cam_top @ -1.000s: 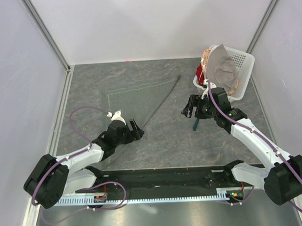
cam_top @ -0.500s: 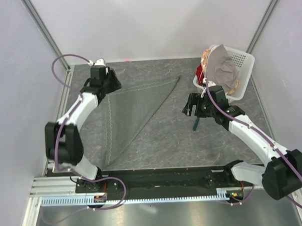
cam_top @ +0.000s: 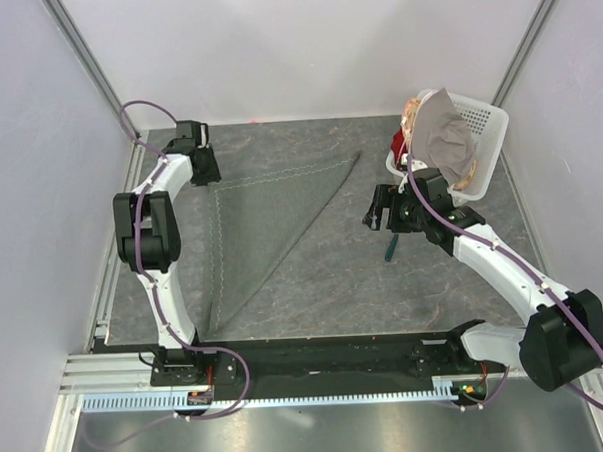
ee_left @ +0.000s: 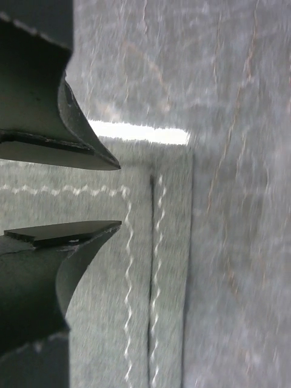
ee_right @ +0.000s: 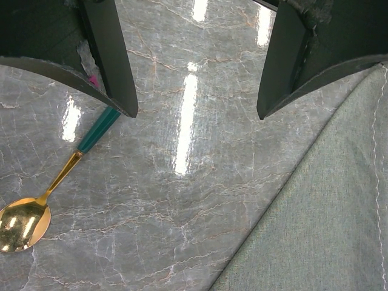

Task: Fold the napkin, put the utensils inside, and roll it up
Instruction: Fold the napkin

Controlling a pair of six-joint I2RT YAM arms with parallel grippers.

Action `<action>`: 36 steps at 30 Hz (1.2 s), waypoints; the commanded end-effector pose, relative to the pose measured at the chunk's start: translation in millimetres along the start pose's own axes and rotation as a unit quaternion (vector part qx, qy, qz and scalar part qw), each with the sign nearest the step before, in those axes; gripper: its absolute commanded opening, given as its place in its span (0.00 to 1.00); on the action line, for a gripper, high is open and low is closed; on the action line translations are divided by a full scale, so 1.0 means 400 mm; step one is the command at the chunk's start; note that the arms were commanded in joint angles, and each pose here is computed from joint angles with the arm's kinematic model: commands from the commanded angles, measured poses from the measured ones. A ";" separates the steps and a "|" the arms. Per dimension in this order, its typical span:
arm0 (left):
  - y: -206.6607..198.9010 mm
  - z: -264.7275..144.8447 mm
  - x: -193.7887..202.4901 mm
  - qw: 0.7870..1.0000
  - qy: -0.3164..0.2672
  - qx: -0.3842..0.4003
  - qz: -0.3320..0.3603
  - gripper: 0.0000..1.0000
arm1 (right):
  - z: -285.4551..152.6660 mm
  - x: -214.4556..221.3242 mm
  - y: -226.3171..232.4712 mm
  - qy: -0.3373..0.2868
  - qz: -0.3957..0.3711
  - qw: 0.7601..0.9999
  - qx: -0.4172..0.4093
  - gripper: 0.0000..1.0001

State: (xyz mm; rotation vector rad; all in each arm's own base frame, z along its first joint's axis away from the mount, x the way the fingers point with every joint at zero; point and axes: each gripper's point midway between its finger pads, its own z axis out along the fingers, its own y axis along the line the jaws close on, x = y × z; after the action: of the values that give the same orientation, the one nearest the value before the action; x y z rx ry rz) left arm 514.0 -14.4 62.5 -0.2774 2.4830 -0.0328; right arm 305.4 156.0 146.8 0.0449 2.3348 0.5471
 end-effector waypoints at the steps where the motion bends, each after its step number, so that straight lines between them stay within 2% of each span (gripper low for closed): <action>1: 0.017 0.028 -0.015 0.999 0.007 0.013 0.032 0.45 | -0.006 -0.034 0.009 -0.018 -0.006 1.000 -0.003 0.88; 3: 0.015 0.043 -0.008 0.999 0.014 0.017 0.032 0.44 | -0.003 -0.030 0.014 -0.012 -0.004 1.000 -0.008 0.88; 6: 0.021 0.062 0.015 0.999 0.028 0.011 0.030 0.36 | -0.008 -0.035 0.024 -0.015 -0.002 1.000 -0.016 0.88; 20: 0.038 0.084 0.040 0.999 0.041 -0.007 0.026 0.37 | -0.037 -0.022 0.016 -0.024 0.002 1.000 -0.013 0.88; 25: 0.038 0.089 0.047 0.999 0.045 -0.006 0.025 0.19 | -0.042 -0.019 0.012 -0.024 0.002 1.000 -0.010 0.88; 31: 0.032 0.069 0.028 0.999 0.034 -0.006 0.024 0.06 | -0.039 -0.017 0.011 -0.022 0.003 1.000 -0.009 0.88; 36: 0.026 0.023 -0.011 1.000 0.010 -0.009 0.025 0.02 | -0.040 -0.019 0.012 -0.022 0.002 1.000 -0.010 0.88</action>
State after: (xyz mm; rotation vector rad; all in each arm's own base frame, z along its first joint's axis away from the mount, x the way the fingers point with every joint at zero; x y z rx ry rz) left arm 515.5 -5.0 24.8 -0.2540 2.5684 -0.0299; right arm 298.8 155.3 158.8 0.0372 2.3042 0.5676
